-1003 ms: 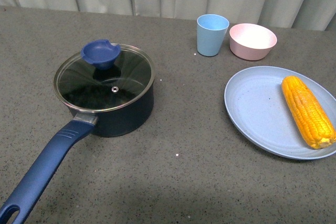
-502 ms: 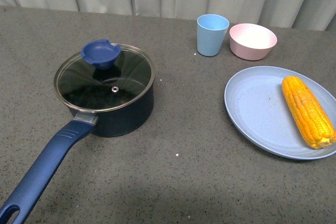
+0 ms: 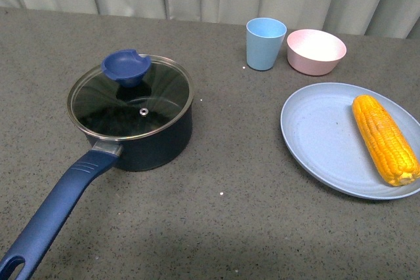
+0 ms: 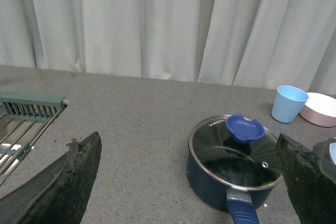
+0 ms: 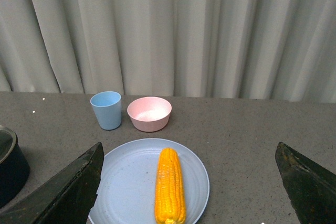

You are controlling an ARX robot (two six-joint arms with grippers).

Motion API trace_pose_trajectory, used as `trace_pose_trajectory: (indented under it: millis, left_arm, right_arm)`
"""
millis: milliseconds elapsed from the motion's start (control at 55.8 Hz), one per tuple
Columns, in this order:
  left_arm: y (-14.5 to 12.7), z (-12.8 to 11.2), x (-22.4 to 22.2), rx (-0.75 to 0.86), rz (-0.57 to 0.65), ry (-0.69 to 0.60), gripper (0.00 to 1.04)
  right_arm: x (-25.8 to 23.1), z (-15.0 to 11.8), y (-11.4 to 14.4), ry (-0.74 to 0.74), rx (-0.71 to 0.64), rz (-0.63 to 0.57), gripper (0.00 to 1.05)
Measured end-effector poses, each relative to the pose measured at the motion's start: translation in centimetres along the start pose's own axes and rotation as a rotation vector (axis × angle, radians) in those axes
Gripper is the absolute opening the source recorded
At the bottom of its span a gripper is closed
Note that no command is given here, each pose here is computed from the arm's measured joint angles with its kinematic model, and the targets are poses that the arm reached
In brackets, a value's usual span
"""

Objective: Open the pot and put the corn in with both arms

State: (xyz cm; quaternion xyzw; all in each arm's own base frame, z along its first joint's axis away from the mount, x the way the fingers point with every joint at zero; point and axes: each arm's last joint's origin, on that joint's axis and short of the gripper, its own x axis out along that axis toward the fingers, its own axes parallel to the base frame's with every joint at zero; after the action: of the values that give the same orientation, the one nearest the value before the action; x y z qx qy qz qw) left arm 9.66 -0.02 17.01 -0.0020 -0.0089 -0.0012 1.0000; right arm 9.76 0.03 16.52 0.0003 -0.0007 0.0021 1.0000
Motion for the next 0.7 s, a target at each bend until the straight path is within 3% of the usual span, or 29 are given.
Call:
trace_pose_trajectory:
  millis: [322, 430, 699]
  left_arm:
    - [0.0, 0.0, 0.0, -0.003, -0.005, 0.003, 0.98]
    - [-0.1, -0.1, 0.6, -0.031, -0.183, 0.032, 0.98]
    - [-1.6, -0.2, 5.6, -0.099, -0.181, 0.017, 0.98]
  right_arm:
    - [0.0, 0.0, 0.0, 0.000, 0.000, 0.000, 0.96]
    - [0.0, 0.0, 0.0, 0.000, 0.000, 0.000, 0.96]
    - [0.0, 0.0, 0.0, 0.000, 0.000, 0.000, 0.96]
